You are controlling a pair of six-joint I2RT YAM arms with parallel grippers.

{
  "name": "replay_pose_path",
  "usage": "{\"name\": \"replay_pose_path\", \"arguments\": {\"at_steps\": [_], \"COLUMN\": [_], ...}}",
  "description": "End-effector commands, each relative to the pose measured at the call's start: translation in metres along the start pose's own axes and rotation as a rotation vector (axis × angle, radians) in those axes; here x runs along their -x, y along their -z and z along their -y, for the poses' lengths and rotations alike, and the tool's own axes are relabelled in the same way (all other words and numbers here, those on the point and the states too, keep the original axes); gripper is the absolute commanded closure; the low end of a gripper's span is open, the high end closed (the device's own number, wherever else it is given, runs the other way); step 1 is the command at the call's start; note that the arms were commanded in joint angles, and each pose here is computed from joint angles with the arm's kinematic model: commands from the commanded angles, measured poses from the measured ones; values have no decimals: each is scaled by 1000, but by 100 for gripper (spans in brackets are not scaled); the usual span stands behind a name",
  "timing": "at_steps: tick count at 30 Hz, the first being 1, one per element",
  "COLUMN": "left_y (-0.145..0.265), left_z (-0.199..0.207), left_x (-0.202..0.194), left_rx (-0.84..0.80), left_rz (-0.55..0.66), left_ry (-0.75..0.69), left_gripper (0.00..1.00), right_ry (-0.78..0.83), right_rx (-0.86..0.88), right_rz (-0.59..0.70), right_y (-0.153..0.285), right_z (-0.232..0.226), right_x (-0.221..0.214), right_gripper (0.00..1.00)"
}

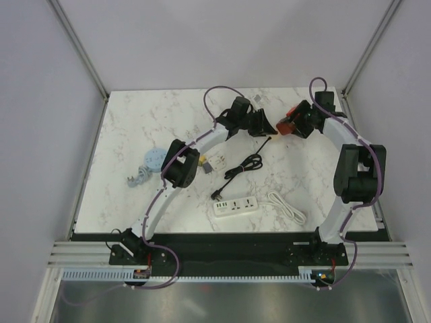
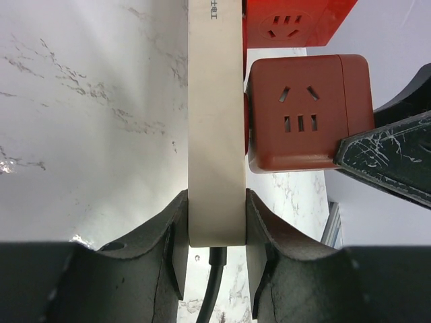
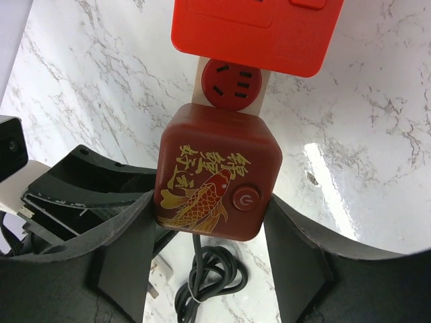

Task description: Pull the plug off the socket

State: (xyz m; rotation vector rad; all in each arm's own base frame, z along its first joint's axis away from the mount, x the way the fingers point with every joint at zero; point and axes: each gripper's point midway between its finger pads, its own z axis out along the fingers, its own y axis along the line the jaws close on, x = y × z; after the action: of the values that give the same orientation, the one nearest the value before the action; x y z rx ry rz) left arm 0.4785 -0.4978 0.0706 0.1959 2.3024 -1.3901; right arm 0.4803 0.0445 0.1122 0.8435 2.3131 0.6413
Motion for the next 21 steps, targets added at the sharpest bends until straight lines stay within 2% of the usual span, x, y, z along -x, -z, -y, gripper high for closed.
{"name": "replay_pose_path", "arguments": {"at_steps": [1, 3, 4, 5, 9, 14, 21], "left_y": [9, 8, 7, 8, 7, 8, 8], "left_z": [-55, -55, -55, -55, -56, -55, -55], "left_x": [18, 16, 15, 16, 14, 16, 16], "left_rx": [157, 164, 169, 170, 181, 178, 176], "left_rz": [54, 50, 51, 52, 50, 53, 50], "left_ry": [60, 53, 49, 48, 41, 38, 37], "left_gripper": [98, 98, 98, 98, 98, 98, 98], "right_ry": [108, 211, 263, 308, 396, 353, 160], "right_rx": [82, -14, -22, -98, -193, -179, -18], "right_rz": [193, 247, 240, 296, 350, 340, 219], "right_y": [32, 31, 31, 33, 38, 40, 41], "right_z": [-55, -57, -74, -71, -93, -96, -74], "right_x": [47, 46, 35, 43, 45, 54, 64], "right_gripper": [100, 100, 100, 100, 100, 100, 100]}}
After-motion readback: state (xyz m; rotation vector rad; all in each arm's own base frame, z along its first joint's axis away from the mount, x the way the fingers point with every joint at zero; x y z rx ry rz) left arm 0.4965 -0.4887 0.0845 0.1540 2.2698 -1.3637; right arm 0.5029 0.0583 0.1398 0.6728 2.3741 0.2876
